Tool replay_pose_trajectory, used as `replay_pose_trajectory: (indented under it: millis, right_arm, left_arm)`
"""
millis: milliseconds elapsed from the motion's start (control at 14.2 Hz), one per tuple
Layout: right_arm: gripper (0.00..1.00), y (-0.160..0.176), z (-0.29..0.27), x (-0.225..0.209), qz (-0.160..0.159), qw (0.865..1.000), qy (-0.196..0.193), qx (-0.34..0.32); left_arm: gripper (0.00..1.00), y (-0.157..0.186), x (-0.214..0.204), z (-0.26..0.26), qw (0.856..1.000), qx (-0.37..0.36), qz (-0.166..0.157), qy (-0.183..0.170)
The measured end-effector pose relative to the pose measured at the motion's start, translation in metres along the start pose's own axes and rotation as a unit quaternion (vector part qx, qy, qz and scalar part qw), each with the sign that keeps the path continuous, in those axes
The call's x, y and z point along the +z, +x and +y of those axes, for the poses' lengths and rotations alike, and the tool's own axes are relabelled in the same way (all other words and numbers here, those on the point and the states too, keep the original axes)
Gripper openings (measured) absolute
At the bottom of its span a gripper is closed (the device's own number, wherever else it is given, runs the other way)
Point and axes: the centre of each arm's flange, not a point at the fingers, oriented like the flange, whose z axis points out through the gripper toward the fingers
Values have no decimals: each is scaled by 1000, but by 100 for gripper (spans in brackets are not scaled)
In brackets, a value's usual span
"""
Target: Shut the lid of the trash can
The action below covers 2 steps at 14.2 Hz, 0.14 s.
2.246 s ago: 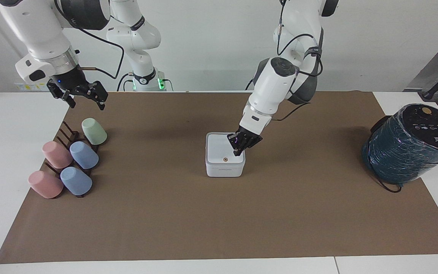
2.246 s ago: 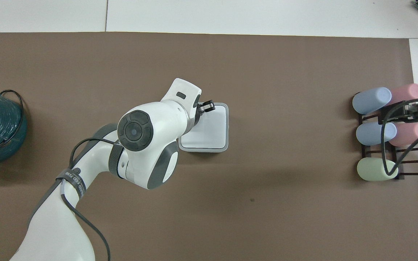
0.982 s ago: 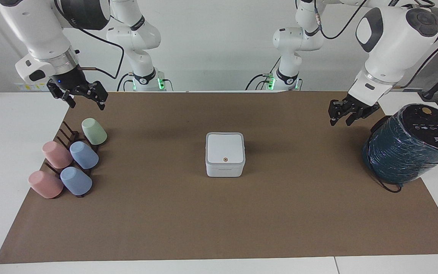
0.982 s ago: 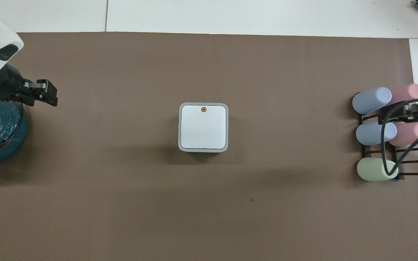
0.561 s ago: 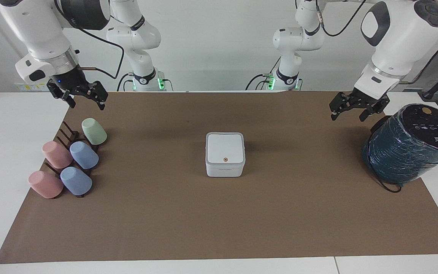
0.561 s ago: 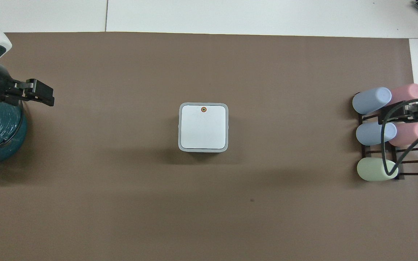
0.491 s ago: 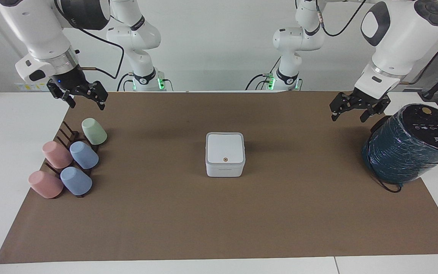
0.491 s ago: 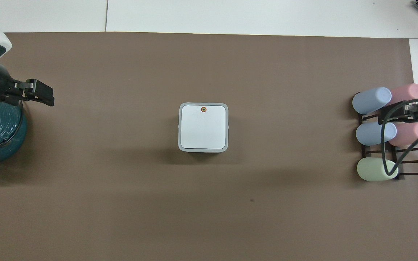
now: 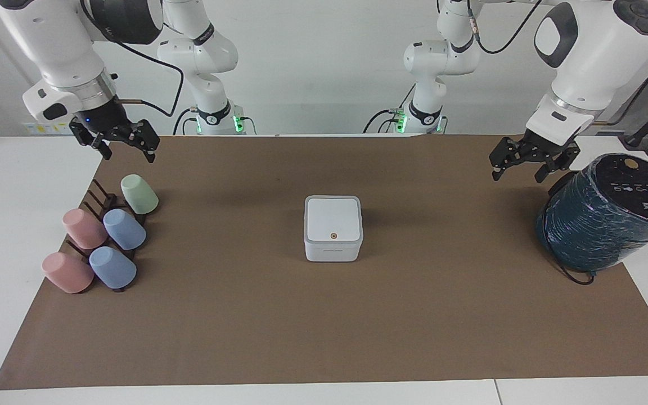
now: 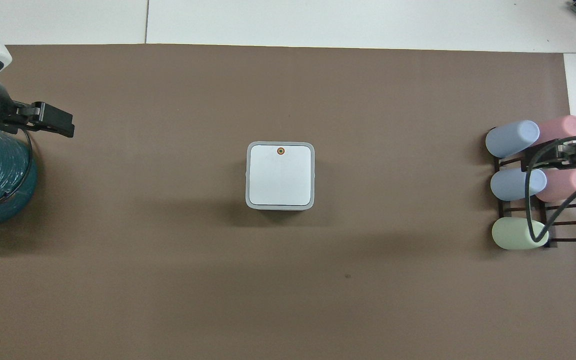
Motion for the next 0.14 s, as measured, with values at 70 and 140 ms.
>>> replay_pose_trajectory:
  millis: [70, 140]
  right_arm:
    - [100, 0, 0, 0, 0, 1000, 0, 0]
    - [100, 0, 0, 0, 0, 1000, 0, 0]
  left_arm:
    - [100, 0, 0, -1, 1000, 0, 0, 5]
    - [100, 0, 0, -2, 1000, 1, 0, 8]
